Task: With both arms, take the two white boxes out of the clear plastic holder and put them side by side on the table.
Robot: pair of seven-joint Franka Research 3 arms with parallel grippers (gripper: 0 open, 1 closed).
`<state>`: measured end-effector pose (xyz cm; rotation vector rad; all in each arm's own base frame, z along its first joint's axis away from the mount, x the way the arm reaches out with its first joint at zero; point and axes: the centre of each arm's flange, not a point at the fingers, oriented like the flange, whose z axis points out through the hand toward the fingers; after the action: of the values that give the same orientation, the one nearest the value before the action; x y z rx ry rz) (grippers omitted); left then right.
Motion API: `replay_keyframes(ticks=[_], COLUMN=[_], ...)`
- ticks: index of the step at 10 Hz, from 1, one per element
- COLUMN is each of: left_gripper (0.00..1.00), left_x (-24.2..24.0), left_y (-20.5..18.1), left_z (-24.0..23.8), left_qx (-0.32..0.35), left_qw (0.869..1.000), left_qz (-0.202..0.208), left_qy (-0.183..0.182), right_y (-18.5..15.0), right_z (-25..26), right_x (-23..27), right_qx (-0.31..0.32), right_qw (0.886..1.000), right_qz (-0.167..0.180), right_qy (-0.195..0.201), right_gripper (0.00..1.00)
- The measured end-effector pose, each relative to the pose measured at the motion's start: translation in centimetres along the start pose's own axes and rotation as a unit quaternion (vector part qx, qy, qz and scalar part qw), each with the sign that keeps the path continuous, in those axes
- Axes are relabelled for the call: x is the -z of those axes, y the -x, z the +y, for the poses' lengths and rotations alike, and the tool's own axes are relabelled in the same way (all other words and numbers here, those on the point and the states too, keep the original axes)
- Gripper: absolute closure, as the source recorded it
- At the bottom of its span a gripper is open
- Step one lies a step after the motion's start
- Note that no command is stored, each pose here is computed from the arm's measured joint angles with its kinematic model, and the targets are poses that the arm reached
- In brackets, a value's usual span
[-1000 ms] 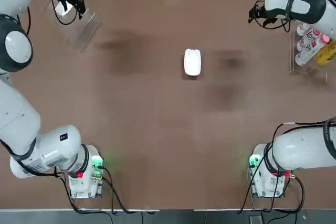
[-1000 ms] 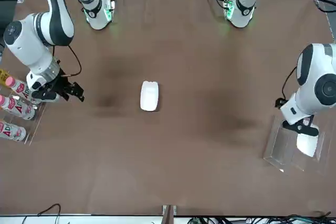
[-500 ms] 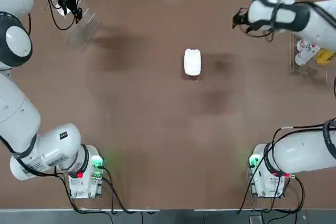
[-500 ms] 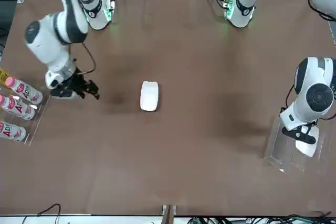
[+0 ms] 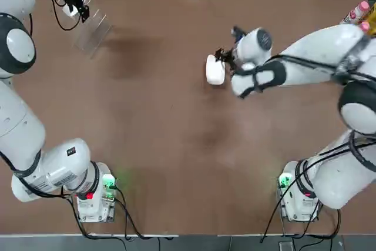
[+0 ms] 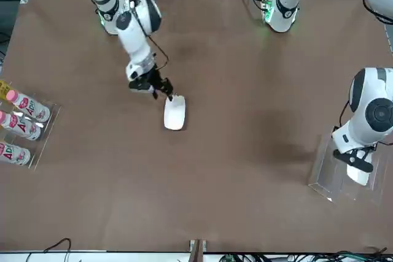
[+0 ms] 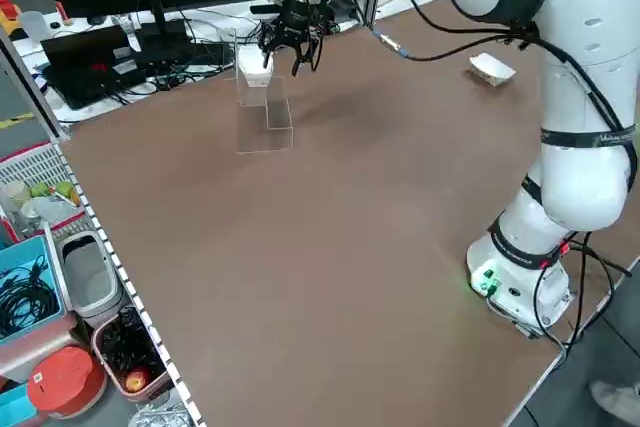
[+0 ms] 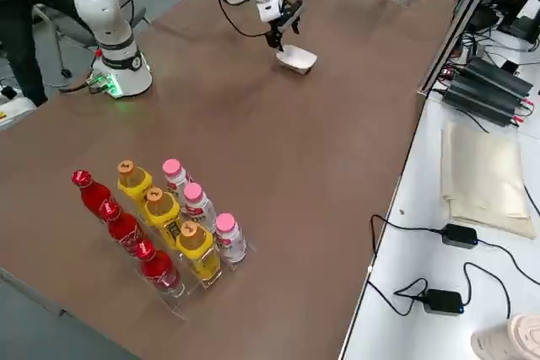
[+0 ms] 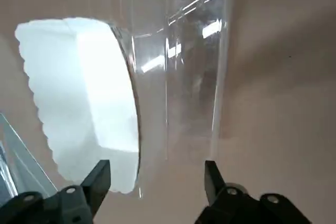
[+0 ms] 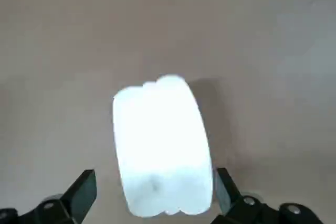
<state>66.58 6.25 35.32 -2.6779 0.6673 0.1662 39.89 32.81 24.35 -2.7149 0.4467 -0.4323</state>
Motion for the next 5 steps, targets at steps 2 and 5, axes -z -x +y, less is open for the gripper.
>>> replay_keyframes(ticks=[2, 5], left_gripper=[0.3, 0.79], left_x=[-1.3, -1.7], left_y=[0.3, 0.1], left_z=[-1.0, -1.8], left_qx=[-0.017, -0.024], left_qw=[1.0, 1.0], left_qz=[0.005, 0.015], left_qy=[0.005, 0.006], right_y=[0.5, -0.3], right_z=[1.7, 1.3], right_x=[-3.0, -3.2], right_qx=[-0.008, -0.014], right_qw=[1.0, 1.0], right_qz=[0.012, 0.016], right_qy=[0.011, 0.009], right_gripper=[0.0, 0.0])
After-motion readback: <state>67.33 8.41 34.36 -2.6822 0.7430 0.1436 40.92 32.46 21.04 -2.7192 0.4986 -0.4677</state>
